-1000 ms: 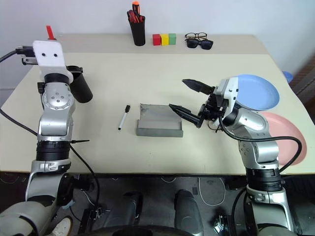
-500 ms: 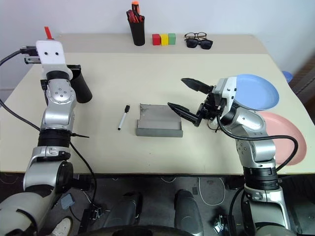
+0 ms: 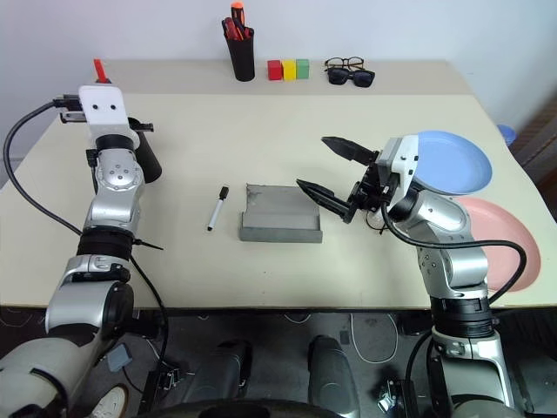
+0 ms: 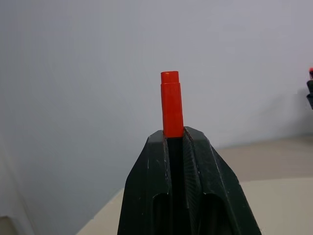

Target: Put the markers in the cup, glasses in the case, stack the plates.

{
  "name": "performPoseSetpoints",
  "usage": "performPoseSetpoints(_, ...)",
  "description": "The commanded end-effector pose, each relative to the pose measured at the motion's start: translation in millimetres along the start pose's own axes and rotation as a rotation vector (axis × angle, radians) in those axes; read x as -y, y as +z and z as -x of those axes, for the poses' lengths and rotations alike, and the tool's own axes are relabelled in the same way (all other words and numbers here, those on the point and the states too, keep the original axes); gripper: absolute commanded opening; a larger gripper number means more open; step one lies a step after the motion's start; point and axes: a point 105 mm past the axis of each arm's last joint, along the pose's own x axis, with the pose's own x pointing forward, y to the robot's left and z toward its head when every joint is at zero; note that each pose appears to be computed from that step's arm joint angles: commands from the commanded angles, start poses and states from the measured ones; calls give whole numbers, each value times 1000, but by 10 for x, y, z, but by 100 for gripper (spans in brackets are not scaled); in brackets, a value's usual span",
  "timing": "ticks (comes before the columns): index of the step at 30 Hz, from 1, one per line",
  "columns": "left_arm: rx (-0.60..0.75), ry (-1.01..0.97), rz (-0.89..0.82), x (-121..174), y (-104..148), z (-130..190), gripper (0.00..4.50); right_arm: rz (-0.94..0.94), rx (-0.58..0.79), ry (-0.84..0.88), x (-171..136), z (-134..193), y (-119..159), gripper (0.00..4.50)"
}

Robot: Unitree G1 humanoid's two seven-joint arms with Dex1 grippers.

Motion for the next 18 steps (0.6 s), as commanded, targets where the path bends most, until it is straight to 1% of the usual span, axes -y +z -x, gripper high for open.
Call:
performPoseSetpoints(1, 55, 14, 52, -66, 140, 18, 165, 41, 28, 2, -8, 5, 126, 450)
performPoseSetpoints(3, 61, 8, 85, -76, 175, 50, 266, 42, 23, -2, 7, 16, 121, 450)
performPoseSetpoints(5, 66, -1, 122, -68, 228, 73, 266, 44, 20, -7, 19, 27, 120, 450)
performPoseSetpoints(7, 71, -17, 190, -34, 335, 89, 266, 48, 17, -18, 41, 42, 122, 450)
performPoseSetpoints(8, 55, -45, 254, 33, 429, 90, 266, 51, 14, -27, 59, 57, 127, 450)
performPoseSetpoints(9, 6, -85, 338, 130, 502, 96, 266, 53, 10, -36, 74, 76, 132, 450)
performPoseSetpoints(11, -116, -206, 469, 365, 618, 152, 266, 52, 2, -49, 92, 113, 139, 450)
performPoseSetpoints(12, -158, -249, 497, 434, 649, 187, 266, 51, 0, -52, 95, 123, 139, 450)
performPoseSetpoints(13, -237, -321, 529, 554, 658, 257, 266, 53, -9, -54, 93, 146, 134, 450)
performPoseSetpoints(14, -370, -439, 536, 736, 617, 392, 266, 52, -23, -60, 90, 192, 122, 450)
performPoseSetpoints(15, -531, -550, 526, 910, 523, 576, 266, 54, -40, -67, 84, 247, 109, 450)
performPoseSetpoints(16, -651, -621, 498, 1007, 446, 740, 266, 55, -54, -73, 79, 293, 98, 450)
performPoseSetpoints(18, -842, -665, 430, 1077, 270, 985, 266, 56, -72, -85, 66, 362, 90, 450)
